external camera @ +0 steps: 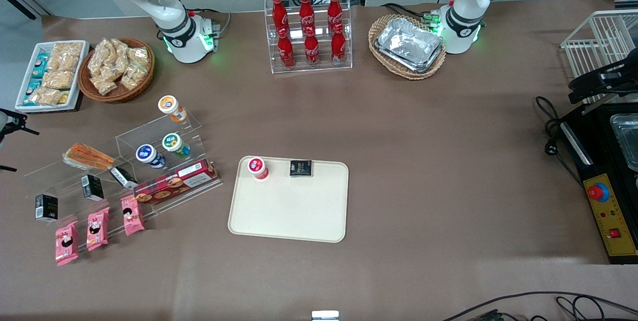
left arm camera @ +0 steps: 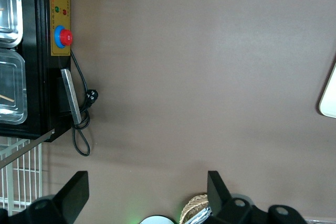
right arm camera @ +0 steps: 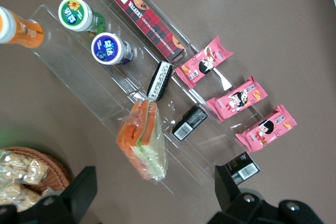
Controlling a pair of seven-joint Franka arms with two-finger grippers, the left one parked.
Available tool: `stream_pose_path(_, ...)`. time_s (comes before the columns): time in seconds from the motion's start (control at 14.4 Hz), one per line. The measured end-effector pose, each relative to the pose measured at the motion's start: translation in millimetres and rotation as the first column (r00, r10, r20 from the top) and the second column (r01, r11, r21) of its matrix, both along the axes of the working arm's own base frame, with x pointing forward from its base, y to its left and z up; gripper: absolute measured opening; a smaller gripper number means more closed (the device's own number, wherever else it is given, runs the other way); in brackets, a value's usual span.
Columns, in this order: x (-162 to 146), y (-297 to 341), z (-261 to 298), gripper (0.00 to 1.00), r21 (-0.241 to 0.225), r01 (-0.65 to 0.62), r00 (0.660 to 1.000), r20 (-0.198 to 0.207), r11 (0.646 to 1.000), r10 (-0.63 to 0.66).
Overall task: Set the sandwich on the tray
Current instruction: 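Lower the open right gripper around the wrapped sandwich and close it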
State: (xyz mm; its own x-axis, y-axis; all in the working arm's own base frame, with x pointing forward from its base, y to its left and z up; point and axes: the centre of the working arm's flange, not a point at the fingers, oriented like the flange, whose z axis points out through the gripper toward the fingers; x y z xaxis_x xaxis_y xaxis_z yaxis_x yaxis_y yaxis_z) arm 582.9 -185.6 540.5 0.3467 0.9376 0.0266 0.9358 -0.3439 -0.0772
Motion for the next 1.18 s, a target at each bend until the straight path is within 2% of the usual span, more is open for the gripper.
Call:
stream_pose_path(0.77, 0.3, -4.7, -62.7, 1.00, -0.009, -0.065, 0.997, 0.030, 0.998, 0.065)
stream_pose_path(1.18, -14.4, -13.1, -98.9, 1.00, -0.013, -0.103, 0.994, 0.043, 0.995, 0.104)
